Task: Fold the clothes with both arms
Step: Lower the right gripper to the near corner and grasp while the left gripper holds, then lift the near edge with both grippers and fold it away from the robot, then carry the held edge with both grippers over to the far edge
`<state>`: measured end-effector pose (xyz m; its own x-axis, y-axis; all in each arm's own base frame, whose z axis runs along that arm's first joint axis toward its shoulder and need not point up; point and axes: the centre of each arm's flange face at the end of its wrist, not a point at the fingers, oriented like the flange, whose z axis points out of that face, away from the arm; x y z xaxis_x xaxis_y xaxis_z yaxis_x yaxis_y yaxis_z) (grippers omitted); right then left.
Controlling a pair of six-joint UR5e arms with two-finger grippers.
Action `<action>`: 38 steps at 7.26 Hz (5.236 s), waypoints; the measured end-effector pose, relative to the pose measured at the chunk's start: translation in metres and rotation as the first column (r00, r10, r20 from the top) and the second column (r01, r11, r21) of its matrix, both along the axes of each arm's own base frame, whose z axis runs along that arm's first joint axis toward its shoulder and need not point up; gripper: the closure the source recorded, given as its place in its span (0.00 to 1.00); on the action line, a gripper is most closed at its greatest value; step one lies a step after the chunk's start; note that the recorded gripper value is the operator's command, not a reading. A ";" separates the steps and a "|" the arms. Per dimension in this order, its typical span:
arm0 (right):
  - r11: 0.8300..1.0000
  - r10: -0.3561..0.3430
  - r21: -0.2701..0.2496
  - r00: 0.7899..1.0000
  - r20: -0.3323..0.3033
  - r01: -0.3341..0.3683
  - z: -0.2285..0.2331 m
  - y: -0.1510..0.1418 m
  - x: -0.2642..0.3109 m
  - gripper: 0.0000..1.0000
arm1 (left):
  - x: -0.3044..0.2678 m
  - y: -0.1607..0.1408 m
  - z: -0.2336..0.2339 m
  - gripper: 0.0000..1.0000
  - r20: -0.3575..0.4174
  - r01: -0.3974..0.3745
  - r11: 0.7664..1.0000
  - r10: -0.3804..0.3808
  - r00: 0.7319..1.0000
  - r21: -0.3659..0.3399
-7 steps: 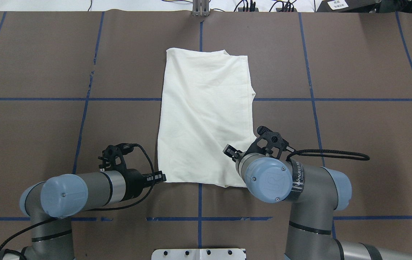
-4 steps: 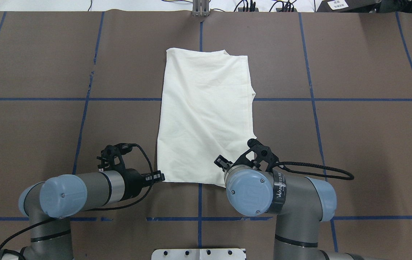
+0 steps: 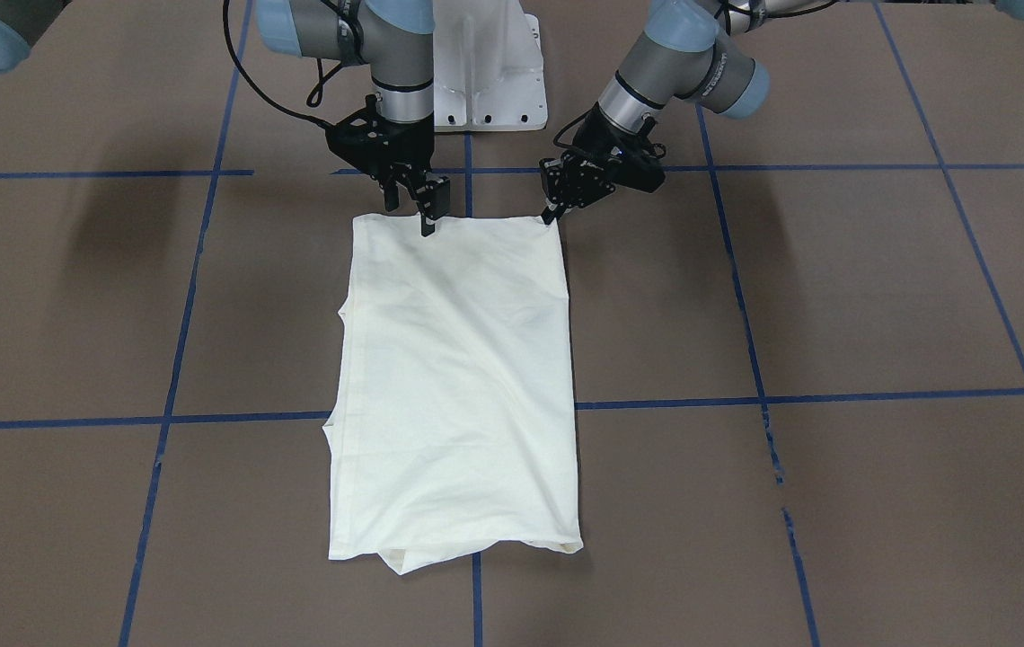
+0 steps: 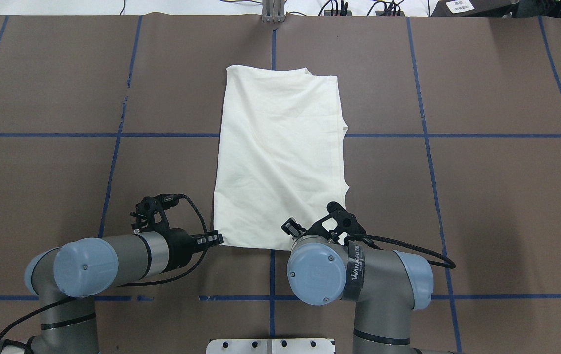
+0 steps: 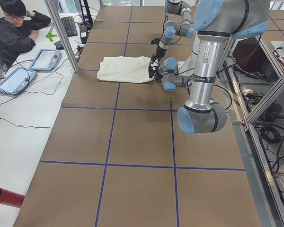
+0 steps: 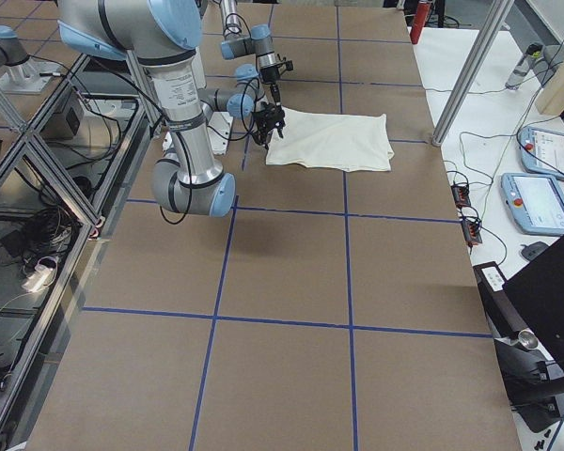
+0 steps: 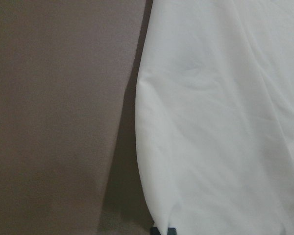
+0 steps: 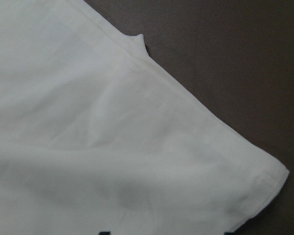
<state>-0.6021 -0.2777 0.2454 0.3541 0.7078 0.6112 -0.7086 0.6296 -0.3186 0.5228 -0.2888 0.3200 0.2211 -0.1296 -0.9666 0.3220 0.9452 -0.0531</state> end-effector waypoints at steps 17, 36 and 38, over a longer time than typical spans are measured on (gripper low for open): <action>0.999 0.035 0.020 0.999 -0.001 -0.035 -0.014 -0.001 -0.024 1.00 | 0.000 0.000 0.000 1.00 0.001 0.004 1.000 -0.004 1.000 0.002; 0.992 0.070 0.110 0.996 -0.060 -0.063 -0.054 -0.114 0.056 1.00 | -0.023 -0.166 -0.150 1.00 0.353 0.068 0.997 -0.079 0.932 0.045; 0.990 0.084 0.120 0.995 -0.059 -0.076 -0.034 -0.153 0.035 1.00 | 0.003 -0.197 -0.129 1.00 0.373 0.074 0.996 -0.090 0.923 0.056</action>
<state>-0.5671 -0.4306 0.2115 0.3401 0.6600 0.6699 -0.7746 0.6005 -0.1984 0.5260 -0.4854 0.1906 0.5587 -0.1252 -0.8199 0.3872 0.9136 0.1243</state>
